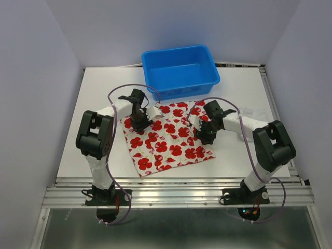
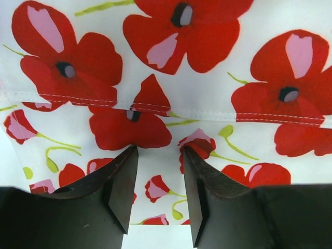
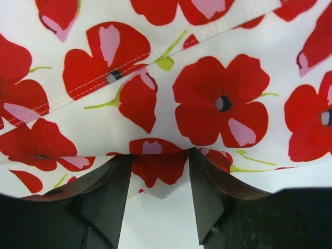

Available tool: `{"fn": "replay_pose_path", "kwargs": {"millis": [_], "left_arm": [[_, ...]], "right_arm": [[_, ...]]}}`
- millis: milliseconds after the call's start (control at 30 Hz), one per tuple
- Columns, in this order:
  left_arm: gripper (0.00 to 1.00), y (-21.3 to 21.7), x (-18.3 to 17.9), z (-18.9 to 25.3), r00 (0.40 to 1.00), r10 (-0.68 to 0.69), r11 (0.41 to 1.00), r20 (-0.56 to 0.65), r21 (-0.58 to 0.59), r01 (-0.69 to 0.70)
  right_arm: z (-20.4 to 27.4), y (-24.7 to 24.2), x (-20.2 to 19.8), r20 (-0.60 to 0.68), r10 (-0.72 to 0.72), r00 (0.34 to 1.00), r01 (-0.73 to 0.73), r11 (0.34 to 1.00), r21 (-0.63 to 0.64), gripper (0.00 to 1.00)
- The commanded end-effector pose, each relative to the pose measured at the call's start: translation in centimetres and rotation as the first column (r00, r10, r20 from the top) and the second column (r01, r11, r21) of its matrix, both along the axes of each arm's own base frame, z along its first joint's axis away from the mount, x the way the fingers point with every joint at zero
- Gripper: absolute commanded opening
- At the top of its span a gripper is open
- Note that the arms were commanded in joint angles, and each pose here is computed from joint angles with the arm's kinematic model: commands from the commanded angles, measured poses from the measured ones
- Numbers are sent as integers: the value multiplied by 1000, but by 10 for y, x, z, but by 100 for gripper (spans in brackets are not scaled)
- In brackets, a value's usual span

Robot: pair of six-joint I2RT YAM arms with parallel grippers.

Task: Fold and stack the skirts
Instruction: Flatten the skirt out

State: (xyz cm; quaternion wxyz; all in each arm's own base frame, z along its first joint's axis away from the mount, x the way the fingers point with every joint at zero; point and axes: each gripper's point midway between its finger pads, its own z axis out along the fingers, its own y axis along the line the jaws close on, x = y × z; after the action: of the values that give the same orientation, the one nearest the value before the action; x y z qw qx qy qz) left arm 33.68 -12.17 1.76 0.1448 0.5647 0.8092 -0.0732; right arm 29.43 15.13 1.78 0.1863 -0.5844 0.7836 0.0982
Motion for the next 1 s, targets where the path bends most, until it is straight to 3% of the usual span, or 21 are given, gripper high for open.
{"fn": "replay_pose_path", "kwargs": {"millis": [0, 167, 267, 367, 433, 467, 533, 667, 833, 967], "left_arm": [[48, -1, 31, -19, 998, 58, 997, 14, 52, -59], [50, -18, 57, -3, 996, 58, 998, 70, -21, -57], [59, -28, 77, 29, 985, 124, 986, 123, -123, -109], [60, -33, 69, 60, 985, 142, 973, 96, -197, -121], [61, -28, 52, 82, 985, 139, 972, 100, -203, -116], [61, -23, 39, 80, 986, 143, 974, 82, -191, -125], [61, -16, 19, 97, 986, 142, 974, 91, -192, -123], [61, -3, -24, 85, 988, 157, 976, 4, -156, -154], [60, 6, -48, 57, 982, 163, 981, -93, -94, -172], [58, 8, -48, 38, 980, 167, 984, -112, -38, -172]], "right_arm": [[-21, -31, -43, -150, 28, 988, -47, 992, -121, 52], [7, -12, -117, -275, 182, 944, -206, 977, -58, 52], [35, 42, -161, -320, 328, 889, -325, 943, 63, 53], [75, 99, -177, -325, 395, 859, -344, 916, 204, 53], [87, 115, -162, -310, 366, 878, -305, 924, 230, 53], [96, 113, -134, -262, 313, 913, -256, 939, 230, 51], [104, 104, -96, -200, 224, 954, -171, 952, 253, 50], [93, 61, -18, -102, 51, 993, -28, 975, 220, 49], [48, 29, 18, -55, -29, 998, 33, 997, 75, 46], [15, 16, 14, -77, -36, 996, 36, 999, 0, 43]]}}
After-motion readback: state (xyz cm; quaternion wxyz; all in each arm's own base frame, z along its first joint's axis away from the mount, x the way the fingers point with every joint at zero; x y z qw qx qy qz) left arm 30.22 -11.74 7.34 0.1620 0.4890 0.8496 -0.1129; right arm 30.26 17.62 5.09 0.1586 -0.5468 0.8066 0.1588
